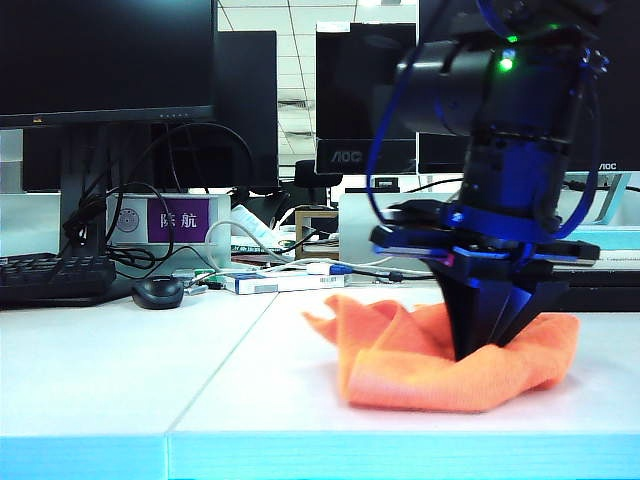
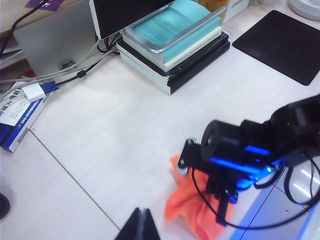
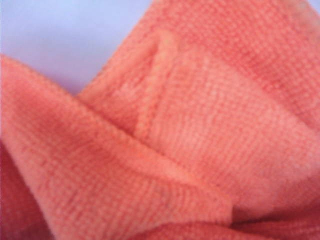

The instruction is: Wipe the table from back to front using the rag.

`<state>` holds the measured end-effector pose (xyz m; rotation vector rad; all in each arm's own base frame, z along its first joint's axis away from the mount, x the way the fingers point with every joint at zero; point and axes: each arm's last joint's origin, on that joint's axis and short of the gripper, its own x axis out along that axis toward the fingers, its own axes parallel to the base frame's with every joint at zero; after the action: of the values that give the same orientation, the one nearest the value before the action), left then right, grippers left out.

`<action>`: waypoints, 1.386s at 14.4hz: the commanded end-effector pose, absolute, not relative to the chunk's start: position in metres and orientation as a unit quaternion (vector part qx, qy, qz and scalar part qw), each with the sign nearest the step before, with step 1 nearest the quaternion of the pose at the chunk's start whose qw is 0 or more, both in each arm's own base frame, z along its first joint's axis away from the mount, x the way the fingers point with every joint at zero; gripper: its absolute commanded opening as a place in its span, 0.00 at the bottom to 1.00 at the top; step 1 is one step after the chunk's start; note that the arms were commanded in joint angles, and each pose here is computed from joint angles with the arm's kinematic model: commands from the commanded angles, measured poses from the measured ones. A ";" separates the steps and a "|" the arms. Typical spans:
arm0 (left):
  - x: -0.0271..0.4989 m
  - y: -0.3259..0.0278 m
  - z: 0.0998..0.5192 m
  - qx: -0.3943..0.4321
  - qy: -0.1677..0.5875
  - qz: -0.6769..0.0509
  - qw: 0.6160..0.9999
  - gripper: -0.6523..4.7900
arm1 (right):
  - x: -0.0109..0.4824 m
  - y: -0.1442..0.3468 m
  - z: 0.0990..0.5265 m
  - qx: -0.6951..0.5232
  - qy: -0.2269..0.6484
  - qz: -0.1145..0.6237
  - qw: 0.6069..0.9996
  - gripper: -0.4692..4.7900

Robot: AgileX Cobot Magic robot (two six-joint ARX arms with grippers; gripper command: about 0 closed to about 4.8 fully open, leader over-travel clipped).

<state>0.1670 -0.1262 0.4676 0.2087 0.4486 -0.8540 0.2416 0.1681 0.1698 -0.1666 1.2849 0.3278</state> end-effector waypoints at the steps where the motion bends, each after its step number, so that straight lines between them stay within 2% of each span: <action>1: 0.166 -0.126 0.470 0.100 0.206 -0.414 0.881 0.11 | 0.247 0.165 0.161 -0.094 0.584 0.131 0.796 0.08; 9: 0.165 -0.126 0.468 0.099 0.216 -0.422 0.875 0.11 | 0.288 0.192 0.143 -0.111 0.603 0.129 0.779 0.08; 13: 0.165 -0.126 0.468 0.099 0.217 -0.422 0.875 0.11 | 0.308 0.194 0.155 -0.119 0.567 0.101 0.809 0.08; 20: 0.165 -0.126 0.468 0.099 0.216 -0.422 0.875 0.11 | 0.343 0.155 0.165 -0.088 0.540 0.069 0.834 0.08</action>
<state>0.1659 -0.1262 0.4663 0.2066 0.4665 -0.8732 0.3433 0.1598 0.1730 -0.1516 1.1142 0.1706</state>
